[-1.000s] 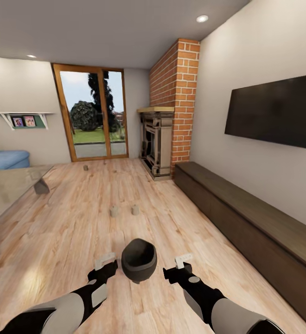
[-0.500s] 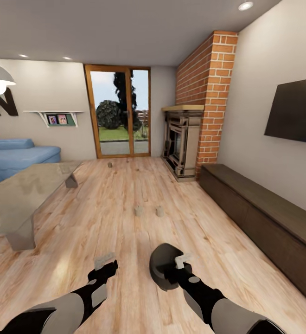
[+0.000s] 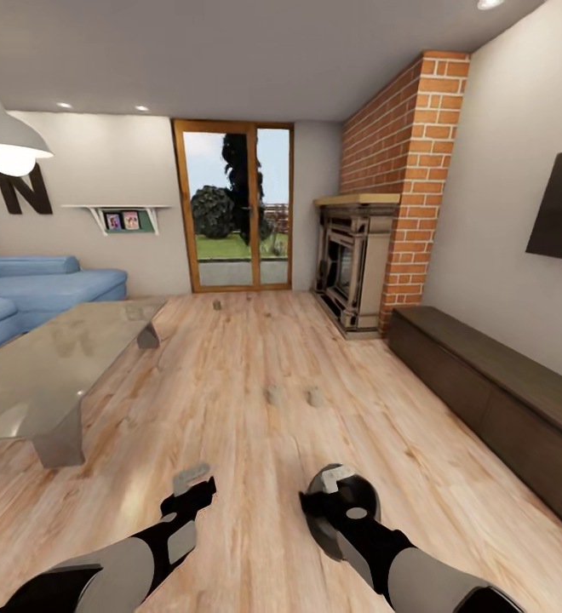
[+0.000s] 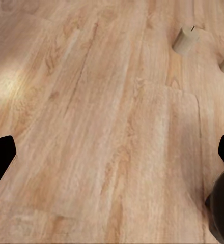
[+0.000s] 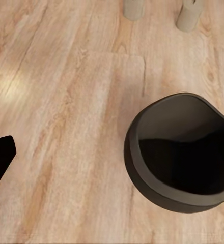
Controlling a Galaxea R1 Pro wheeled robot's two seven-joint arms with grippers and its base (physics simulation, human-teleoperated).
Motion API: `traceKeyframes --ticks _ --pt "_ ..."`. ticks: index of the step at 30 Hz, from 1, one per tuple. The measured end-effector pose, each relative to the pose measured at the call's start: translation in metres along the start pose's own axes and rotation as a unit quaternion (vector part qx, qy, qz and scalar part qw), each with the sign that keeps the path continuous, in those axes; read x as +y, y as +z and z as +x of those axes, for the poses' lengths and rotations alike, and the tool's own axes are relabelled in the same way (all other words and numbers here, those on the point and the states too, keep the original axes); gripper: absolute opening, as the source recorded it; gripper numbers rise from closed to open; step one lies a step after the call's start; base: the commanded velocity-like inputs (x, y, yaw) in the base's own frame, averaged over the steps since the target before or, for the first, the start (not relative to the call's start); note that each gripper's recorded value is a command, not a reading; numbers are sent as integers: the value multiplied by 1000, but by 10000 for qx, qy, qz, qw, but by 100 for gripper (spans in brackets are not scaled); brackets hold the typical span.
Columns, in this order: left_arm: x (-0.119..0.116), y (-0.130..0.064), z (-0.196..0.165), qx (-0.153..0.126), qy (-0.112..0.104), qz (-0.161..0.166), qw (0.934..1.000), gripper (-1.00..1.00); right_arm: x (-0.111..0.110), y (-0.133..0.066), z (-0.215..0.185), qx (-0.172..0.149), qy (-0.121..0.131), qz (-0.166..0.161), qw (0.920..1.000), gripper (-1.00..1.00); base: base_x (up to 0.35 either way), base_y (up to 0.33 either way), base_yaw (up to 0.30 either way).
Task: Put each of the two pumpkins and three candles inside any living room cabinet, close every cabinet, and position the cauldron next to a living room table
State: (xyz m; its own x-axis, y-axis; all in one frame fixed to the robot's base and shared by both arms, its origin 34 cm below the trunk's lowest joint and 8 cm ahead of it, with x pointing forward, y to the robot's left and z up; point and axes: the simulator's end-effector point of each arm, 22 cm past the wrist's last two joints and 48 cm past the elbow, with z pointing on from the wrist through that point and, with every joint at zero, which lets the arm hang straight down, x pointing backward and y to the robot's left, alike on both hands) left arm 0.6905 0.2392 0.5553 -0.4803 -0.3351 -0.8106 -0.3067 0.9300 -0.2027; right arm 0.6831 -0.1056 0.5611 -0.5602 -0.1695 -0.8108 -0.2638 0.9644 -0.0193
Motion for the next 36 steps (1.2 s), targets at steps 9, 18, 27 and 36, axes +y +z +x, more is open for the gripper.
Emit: traceKeyframes --ticks 9,18,27,36 --pt "-1 -3 -6 -49 -52 7 10000 100 -1 -3 -7 -61 -14 11 10000 100 251 234 0" --pt "-1 -3 -7 -52 -54 6 10000 100 -1 -3 -7 -65 -13 12 10000 100 280 229 0" --pt "-2 -3 -7 -54 -54 8 10000 100 -1 -3 -7 -68 -11 13 10000 100 286 229 0" --pt "-1 -3 -7 -53 -54 6 10000 100 -1 -3 -7 -67 -9 14 10000 100 286 229 0"
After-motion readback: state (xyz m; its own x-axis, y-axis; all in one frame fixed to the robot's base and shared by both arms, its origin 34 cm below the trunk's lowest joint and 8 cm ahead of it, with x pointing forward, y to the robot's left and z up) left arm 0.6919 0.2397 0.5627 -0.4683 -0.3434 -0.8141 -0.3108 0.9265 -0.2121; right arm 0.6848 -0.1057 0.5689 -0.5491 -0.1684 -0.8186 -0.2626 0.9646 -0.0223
